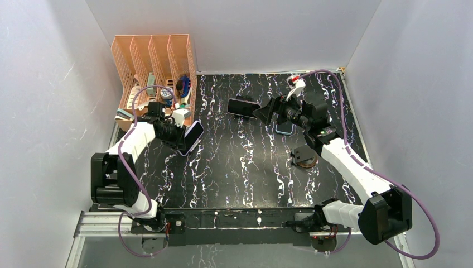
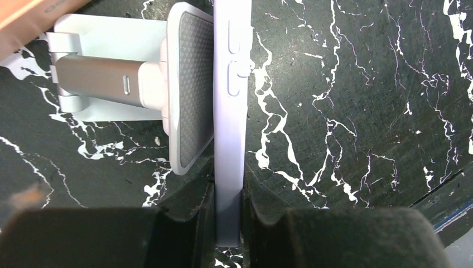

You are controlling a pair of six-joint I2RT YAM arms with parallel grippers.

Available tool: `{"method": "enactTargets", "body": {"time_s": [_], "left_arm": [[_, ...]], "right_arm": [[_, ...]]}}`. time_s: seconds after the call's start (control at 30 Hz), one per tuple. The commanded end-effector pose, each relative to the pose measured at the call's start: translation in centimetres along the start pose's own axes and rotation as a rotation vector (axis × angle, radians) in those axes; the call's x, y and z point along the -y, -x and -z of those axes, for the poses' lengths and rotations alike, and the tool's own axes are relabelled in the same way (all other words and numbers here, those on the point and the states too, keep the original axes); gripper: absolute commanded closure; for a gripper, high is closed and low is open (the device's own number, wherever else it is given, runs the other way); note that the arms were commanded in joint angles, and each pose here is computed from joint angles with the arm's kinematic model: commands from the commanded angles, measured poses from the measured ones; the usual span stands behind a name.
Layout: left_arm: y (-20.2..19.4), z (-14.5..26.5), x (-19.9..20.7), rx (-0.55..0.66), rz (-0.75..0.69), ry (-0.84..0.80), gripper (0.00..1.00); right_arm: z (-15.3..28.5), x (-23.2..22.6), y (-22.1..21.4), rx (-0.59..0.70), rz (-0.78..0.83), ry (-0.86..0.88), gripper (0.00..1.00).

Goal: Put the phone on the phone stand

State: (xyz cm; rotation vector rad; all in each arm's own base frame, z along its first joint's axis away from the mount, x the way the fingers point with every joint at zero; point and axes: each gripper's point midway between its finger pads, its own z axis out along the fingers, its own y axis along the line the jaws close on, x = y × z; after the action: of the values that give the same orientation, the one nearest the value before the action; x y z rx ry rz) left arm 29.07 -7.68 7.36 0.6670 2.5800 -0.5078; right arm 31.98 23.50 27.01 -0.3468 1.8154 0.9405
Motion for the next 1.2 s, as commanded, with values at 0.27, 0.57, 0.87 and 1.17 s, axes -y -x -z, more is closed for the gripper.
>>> {"method": "enactTargets", "body": {"time_s": [0.27, 0.57, 0.87, 1.17], "left_arm": [[-0.4, -1.0, -0.1, -0.006, 0.04, -0.014, 1.0], [0.3, -0.3, -1.6, -0.016, 0.049, 0.07, 0.83], [1.9, 1.9, -1.3, 0.011, 0.046, 0.093, 0.72], [2.6, 3.1, -1.1, 0.028, 0.068, 0.11, 0.62]], "right_arm": [[0.2, -0.7, 0.9, 0.04, 0.045, 0.03, 0.01], [0.0, -0.6, 0.7, 0.035, 0.042, 0.031, 0.01], [-0.4, -0.4, 0.3, 0.022, 0.034, 0.03, 0.01], [-1.0, 0.2, -0.4, 0.001, 0.02, 0.023, 0.01]]}}
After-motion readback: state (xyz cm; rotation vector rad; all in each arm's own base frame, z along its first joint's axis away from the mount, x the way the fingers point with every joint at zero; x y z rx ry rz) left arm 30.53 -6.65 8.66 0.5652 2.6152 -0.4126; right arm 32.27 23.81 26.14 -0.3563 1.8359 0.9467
